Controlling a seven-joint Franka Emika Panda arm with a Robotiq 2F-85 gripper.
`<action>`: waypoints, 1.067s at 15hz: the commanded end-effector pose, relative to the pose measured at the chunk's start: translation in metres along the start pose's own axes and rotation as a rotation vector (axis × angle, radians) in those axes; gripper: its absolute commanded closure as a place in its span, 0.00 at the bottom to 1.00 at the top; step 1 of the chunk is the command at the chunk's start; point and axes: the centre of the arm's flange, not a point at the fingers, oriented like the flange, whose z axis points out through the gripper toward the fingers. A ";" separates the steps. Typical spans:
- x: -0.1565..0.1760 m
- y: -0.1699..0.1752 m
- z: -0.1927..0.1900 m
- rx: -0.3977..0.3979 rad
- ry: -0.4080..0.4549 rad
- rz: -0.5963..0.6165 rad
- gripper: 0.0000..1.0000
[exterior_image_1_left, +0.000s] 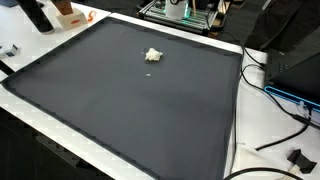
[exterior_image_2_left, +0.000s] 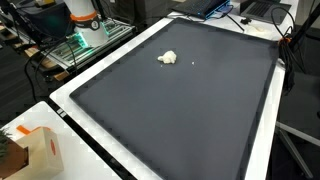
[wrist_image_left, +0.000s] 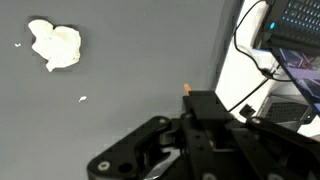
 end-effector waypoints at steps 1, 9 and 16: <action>0.031 0.041 0.018 0.069 0.010 0.057 0.97; 0.039 0.131 0.057 0.195 -0.040 0.101 0.97; 0.030 0.182 0.087 0.249 -0.111 0.113 0.97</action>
